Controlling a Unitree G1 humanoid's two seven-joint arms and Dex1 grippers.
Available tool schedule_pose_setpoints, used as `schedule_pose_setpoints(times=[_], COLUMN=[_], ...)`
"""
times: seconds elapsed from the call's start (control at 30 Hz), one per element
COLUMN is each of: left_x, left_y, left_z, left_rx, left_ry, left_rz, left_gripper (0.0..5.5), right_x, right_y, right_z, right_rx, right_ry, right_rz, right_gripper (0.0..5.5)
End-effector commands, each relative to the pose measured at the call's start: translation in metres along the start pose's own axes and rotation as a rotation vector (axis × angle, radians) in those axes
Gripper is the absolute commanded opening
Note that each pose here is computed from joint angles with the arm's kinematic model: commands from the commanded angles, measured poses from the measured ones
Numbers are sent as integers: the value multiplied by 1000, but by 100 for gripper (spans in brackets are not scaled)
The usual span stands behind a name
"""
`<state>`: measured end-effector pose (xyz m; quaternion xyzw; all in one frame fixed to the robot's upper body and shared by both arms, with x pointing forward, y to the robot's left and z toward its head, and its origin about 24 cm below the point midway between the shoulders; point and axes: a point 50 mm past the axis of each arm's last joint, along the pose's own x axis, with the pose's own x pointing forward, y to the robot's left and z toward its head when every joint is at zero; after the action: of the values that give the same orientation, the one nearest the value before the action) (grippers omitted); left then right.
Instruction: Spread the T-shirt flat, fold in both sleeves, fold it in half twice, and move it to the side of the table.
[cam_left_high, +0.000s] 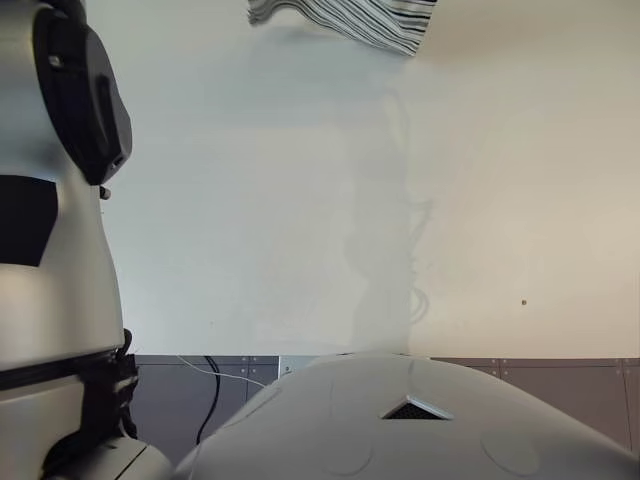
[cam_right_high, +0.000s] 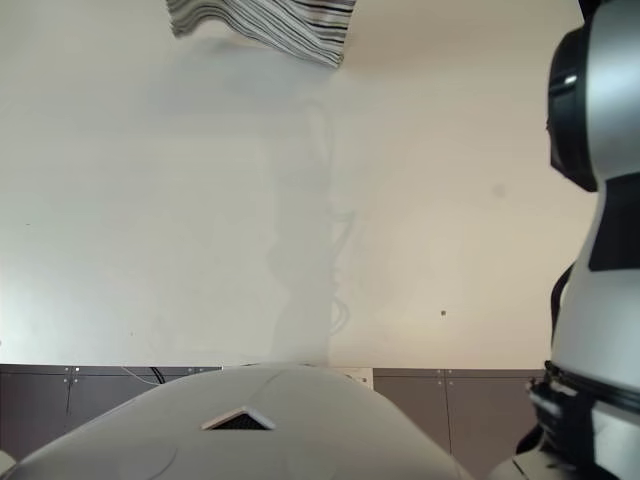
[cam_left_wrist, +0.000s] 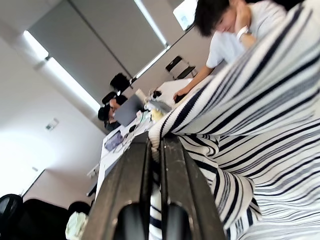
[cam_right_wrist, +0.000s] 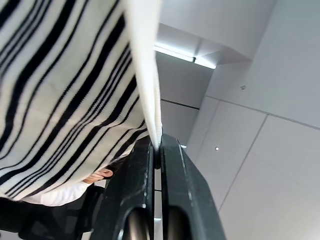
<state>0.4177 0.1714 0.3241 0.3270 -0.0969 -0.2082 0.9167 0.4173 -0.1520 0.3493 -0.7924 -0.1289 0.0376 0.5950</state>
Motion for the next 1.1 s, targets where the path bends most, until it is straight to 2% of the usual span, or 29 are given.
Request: schedule_pose_setpoints(times=[0.03, 0.13, 0.2, 0.27, 0.37, 0.5, 0.63, 0.7, 0.9, 1.03, 1.07, 1.1], left_x=[-16, -36, -59, -93, -140, -178, -200, -216, -244, -259, -263, -266], left_y=[16, -9, -39, -84, -147, -190, -206, -219, -241, -258, -262, -263], left_z=[0, -39, -73, -93, -93, -80, -69, -74, -94, -117, -123, -126], left_rx=[-24, -90, -135, -189, -240, -235, -179, -140, -47, 89, 113, 119], left_ry=[-72, -153, -206, -248, -268, -278, -258, -212, -86, -35, -18, -7], left_rz=[-65, -425, -644, -791, -954, -1093, -1183, -1246, -1345, -1377, -1380, -1379], left_gripper=[10, 10, 10, 10, 10, 10, 10, 10, 10, 10, 41, 60], right_x=[-14, -30, -49, -88, -146, -195, -229, -245, -278, -283, -282, -284], right_y=[-26, -4, 37, 86, 127, 155, 151, 149, 165, 185, 189, 190], right_z=[-22, -24, -20, -13, 11, 16, 17, 26, 46, 57, 59, 60], right_rx=[-35, 74, 125, 170, 300, 323, 308, 313, 384, 453, 457, 461], right_ry=[-12, -256, -482, -672, -855, -892, -874, -886, -844, -763, -749, -740], right_rz=[-65, 63, 246, 444, 708, 1020, 1261, 1350, 1520, 1485, 1462, 1461], right_gripper=[12, 12, 12, 12, 12, 12, 12, 12, 12, 12, 10, 36])
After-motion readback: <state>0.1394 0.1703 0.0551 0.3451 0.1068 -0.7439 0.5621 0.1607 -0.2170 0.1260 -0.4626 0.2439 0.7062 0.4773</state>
